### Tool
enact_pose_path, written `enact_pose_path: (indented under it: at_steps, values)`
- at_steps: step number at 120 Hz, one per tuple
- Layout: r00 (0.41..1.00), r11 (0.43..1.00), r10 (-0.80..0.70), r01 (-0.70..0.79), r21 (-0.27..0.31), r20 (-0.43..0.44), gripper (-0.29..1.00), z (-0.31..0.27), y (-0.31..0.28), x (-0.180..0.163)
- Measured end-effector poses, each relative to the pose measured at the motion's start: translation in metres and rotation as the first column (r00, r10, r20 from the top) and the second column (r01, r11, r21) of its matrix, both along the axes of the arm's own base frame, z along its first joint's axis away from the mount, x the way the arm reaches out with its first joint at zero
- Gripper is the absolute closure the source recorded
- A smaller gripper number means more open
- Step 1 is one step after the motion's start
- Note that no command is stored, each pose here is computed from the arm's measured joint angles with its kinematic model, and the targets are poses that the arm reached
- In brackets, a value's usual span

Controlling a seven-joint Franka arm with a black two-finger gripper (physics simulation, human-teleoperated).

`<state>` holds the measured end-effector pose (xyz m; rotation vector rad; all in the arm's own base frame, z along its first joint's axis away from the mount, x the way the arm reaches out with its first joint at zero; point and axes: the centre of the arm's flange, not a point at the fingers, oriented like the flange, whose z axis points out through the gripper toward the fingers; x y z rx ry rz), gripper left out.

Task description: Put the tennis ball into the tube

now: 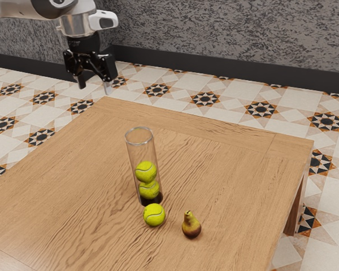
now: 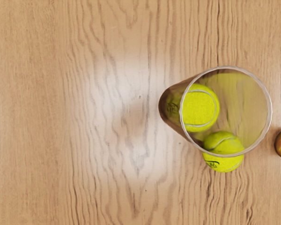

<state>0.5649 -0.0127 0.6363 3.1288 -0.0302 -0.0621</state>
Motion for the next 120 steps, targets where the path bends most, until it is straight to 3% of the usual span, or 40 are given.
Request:
enact_pose_path:
  at_steps: [38,54,76,105,120]
  values:
    - [1.0,1.0,0.013,-0.013,0.001,-0.012,0.0,-0.003,0.007,0.0]
    - [0.997,0.999,-0.039,0.037,-0.02,-0.064,0.0,-0.017,-0.006,-0.044]
    - [0.958,0.962,-0.274,0.273,-0.023,-0.081,0.0,-0.059,-0.062,-0.079]
    - [0.835,0.835,-0.55,0.55,0.018,0.025,0.0,-0.103,-0.059,-0.097]
    - [0.708,0.707,-0.707,0.705,0.049,0.01,0.0,-0.112,-0.079,-0.108]
